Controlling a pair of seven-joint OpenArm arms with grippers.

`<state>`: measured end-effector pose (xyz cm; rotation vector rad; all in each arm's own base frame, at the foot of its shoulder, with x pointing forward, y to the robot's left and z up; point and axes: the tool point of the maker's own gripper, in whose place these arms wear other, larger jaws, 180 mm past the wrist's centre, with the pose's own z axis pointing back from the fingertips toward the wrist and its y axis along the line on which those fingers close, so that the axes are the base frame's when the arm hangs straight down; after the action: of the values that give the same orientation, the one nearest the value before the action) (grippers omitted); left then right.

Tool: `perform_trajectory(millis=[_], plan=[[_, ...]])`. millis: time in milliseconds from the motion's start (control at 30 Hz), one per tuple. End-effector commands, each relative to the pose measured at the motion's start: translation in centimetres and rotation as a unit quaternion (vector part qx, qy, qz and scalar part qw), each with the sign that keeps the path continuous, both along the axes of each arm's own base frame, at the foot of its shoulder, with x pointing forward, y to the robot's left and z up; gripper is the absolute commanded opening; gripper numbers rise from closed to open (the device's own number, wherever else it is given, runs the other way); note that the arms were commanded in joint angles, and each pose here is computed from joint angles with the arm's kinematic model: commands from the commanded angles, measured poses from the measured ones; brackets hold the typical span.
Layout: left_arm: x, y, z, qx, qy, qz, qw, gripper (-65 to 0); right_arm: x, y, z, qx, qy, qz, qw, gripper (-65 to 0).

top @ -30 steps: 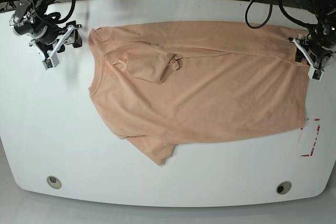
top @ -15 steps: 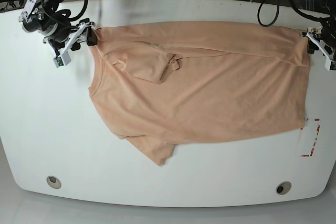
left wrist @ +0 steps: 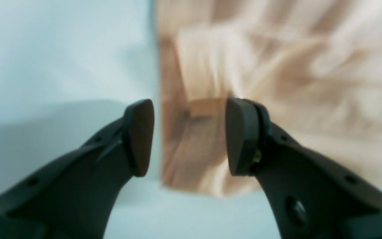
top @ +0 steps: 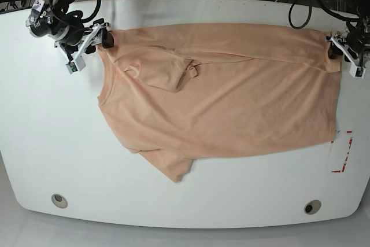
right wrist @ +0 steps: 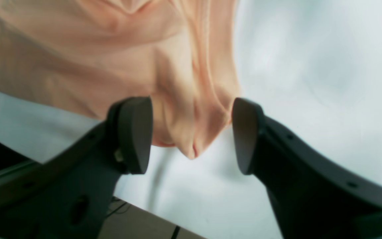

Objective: Fold the T-shirt properly
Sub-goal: 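Hold the shirt edge with both grippers and stretch it taut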

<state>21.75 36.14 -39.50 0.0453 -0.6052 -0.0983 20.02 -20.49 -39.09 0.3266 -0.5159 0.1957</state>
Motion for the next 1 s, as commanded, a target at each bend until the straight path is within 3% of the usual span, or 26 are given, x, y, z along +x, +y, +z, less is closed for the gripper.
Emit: perform_trajectory(millis=[0, 300, 400, 433, 533, 600, 967], plan=[[0.4, 0.3, 0.1, -0.002, -0.004, -0.004, 1.000, -32.9, 0.9, -0.2, 0.9, 0.002, -0.026, -0.002, 0.9997, -28.5], [-0.4, 0.3, -1.1, -0.013, 0.012, 0.003, 1.000, -33.3, -1.1, -1.0, -1.8, -0.028, 0.019, -0.017, 0.9993, -28.7], [-0.8, 0.4, -1.2, -0.012, 0.016, 0.004, 1.000, -37.8, -1.4, -1.0, -2.1, -0.031, 0.025, -0.019, 0.9990, -32.2], [-1.0, 0.5, -1.3, -0.010, 0.020, 0.004, 1.000, -40.1, -1.4, -0.8, -2.2, -0.030, 0.026, -0.019, 0.9990, -36.1], [-1.5, 0.5, -1.5, -0.009, 0.025, 0.003, 1.000, -46.9, -2.2, -0.8, -2.4, -0.029, 0.033, -0.019, 0.9989, -57.2], [-1.9, 0.6, -1.7, -0.009, 0.031, 0.003, 0.999, -49.2, -2.3, -0.9, -2.4, -0.031, 0.034, -0.018, 0.9988, -65.0], [-3.7, -1.4, 0.4, 0.030, 0.029, -0.041, 0.998, -49.9, -4.5, -2.6, -1.0, -0.062, 0.036, -0.001, 0.9974, -65.0]])
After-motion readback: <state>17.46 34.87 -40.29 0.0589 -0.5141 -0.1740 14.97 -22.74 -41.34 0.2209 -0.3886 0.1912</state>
